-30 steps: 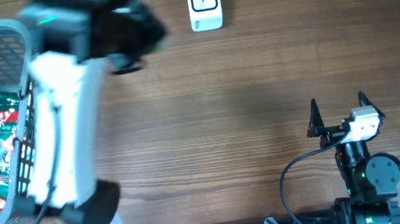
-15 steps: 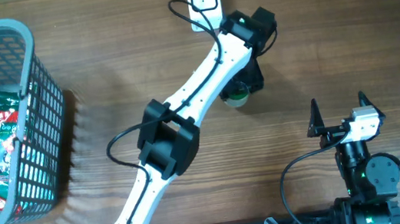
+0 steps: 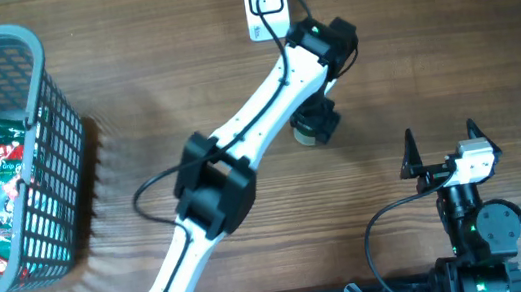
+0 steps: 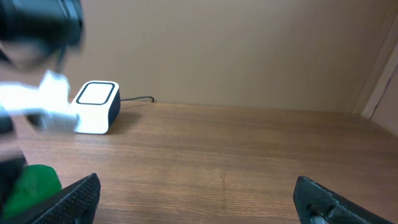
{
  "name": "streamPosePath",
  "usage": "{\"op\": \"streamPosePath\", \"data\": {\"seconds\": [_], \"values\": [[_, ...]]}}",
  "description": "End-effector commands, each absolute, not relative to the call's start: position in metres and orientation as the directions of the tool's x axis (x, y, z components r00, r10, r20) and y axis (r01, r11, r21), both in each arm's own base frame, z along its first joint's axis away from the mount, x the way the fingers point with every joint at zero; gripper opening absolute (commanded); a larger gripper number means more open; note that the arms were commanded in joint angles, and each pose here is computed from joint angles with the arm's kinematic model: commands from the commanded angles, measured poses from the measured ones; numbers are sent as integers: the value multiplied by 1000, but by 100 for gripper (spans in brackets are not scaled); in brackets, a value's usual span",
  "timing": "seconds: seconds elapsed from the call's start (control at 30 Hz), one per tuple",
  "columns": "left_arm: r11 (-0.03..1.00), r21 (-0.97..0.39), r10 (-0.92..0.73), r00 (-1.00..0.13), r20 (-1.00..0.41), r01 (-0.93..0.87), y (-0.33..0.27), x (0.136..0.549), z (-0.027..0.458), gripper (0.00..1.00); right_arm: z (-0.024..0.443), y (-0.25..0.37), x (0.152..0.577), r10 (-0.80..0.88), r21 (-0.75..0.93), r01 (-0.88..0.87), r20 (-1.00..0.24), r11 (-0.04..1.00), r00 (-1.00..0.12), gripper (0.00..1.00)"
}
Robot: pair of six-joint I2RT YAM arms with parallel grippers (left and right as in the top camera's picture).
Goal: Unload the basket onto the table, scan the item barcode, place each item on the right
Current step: 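Pick the green-capped jar from the basket with the left gripper, place on table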
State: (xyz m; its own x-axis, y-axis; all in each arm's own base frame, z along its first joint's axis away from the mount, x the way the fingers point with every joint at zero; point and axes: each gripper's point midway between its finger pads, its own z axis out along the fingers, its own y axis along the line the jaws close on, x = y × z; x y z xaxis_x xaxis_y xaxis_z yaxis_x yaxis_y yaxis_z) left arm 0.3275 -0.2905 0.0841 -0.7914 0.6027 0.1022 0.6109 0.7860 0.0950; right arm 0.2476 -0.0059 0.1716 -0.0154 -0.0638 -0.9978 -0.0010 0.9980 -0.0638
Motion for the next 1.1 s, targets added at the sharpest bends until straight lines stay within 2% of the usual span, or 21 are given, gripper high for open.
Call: {"op": "streamPosePath", "data": {"seconds": [0.0, 0.07, 0.13, 0.17, 0.2, 0.23, 0.27, 0.33, 0.37, 0.43, 0.57, 0.63, 0.77, 0.83, 0.9, 0.93, 1.07], "values": [[874, 226, 485, -801, -350, 430, -257, 358, 248, 100, 173, -7, 247, -52, -52, 8, -999, 999, -7, 100], [965, 196, 258, -766, -589, 174, -207, 370, 327, 100, 173, -7, 247, -52, -52, 8, -999, 999, -7, 99], [983, 6, -116, -652, -750, -183, -130, 375, 390, 100, 173, -7, 247, -52, -52, 8, -999, 999, -7, 100], [899, -163, -376, -526, -763, -406, -65, 369, 415, 100, 173, -7, 247, -52, -52, 8, -999, 999, -7, 100], [817, -246, -506, -443, -740, -522, -23, 363, 422, 100, 173, -7, 247, -52, -52, 8, -999, 999, -7, 100], [736, -294, -594, -374, -712, -609, 14, 356, 423, 100, 173, -7, 247, -52, -52, 8, -999, 999, -7, 99], [603, -328, -698, -281, -659, -727, 68, 343, 415, 100, 173, -7, 247, -52, -52, 8, -999, 999, -7, 100], [414, -335, -806, -170, -566, -846, 130, 320, 394, 100, 173, -7, 247, -52, -52, 8, -999, 999, -7, 99], [267, -341, -881, -85, -465, -901, 166, 303, 372, 100, 173, -7, 247, -52, -52, 8, -999, 999, -7, 100], [27, -295, -947, 70, -315, -955, 215, 281, 324, 100, 173, -7, 247, -52, -52, 8, -999, 999, -7, 100], [-91, -178, -966, 131, -225, -980, 234, 277, 251, 100, 173, -7, 247, -52, -52, 8, -999, 999, -7, 100], [-103, -140, -972, 130, -196, -985, 232, 287, 198, 100, 173, -7, 247, -52, -52, 8, -999, 999, -7, 100], [-59, -122, -979, 81, -185, -991, 220, 300, 113, 100, 173, -7, 247, -52, -52, 8, -999, 999, -7, 100], [-45, -133, -979, 70, -190, -990, 216, 303, 90, 100, 173, -7, 247, -52, -52, 8, -999, 999, -7, 100], [-79, -137, -977, 104, -184, -987, 213, 300, 75, 100, 173, -7, 247, -52, -52, 8, -999, 999, -7, 100], [-112, -144, -974, 138, -181, -983, 213, 299, 69, 100, 173, -7, 247, -52, -52, 8, -999, 999, -7, 99], [-117, -166, -971, 148, -189, -979, 214, 301, 57, 96, 173, -7, 247, -52, -52, 8, -999, 999, -7, 100]]}}
